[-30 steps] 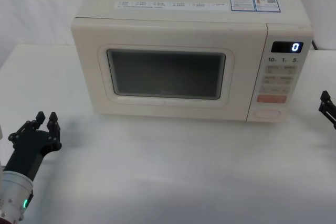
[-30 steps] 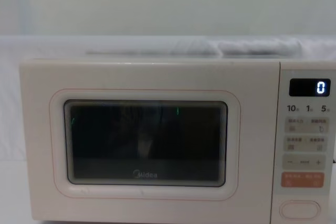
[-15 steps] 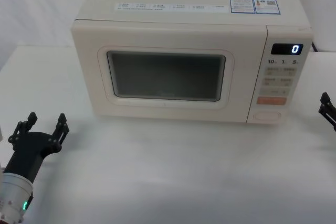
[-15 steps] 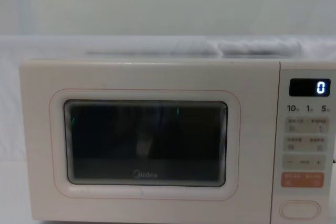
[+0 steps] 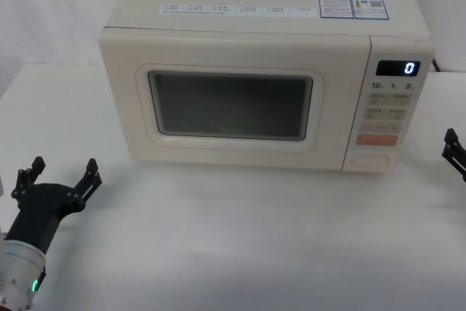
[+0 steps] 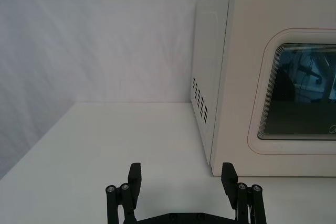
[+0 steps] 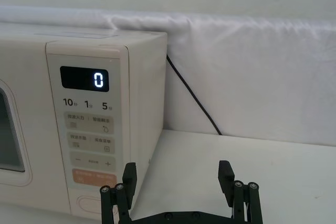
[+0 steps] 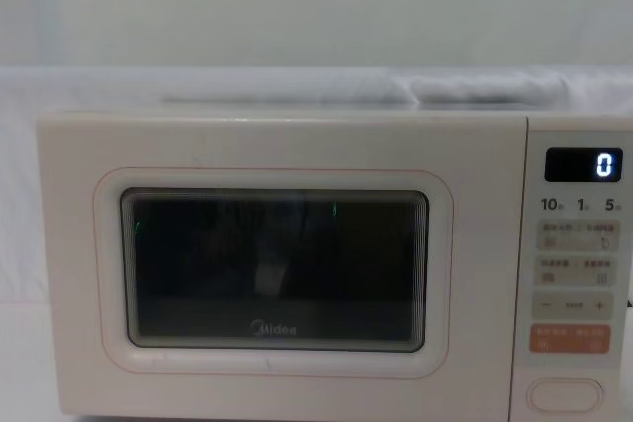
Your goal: Press the button to open the microwave door with one hand; close the microwave door with the other hand.
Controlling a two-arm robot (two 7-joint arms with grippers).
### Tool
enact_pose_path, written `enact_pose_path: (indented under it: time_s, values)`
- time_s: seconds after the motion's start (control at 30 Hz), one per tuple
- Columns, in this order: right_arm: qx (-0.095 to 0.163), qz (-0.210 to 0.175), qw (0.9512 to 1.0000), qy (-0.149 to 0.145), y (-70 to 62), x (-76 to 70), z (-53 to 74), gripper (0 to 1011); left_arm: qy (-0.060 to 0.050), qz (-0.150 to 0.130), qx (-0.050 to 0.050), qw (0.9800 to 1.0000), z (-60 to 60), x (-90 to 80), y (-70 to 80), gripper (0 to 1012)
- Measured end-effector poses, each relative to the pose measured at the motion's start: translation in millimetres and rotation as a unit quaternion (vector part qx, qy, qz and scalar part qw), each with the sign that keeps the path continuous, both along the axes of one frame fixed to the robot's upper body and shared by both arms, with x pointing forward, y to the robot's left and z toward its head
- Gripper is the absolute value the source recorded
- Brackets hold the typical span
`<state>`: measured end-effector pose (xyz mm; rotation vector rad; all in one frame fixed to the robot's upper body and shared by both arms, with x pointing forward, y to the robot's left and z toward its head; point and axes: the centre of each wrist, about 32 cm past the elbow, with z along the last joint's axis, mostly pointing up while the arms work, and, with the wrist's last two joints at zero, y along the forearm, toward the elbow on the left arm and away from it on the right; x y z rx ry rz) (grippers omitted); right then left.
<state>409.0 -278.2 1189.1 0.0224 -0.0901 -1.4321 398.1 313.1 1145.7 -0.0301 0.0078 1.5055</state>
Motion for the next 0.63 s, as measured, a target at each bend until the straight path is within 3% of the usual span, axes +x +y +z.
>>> enact_pose_path:
  time_s: [0.63]
  values:
    - [0.000,0.000,1.0000,0.000,0.0,0.0,0.0,1002,0.000,0.000,0.000,1.0000,0.0,0.0,0.0,1001]
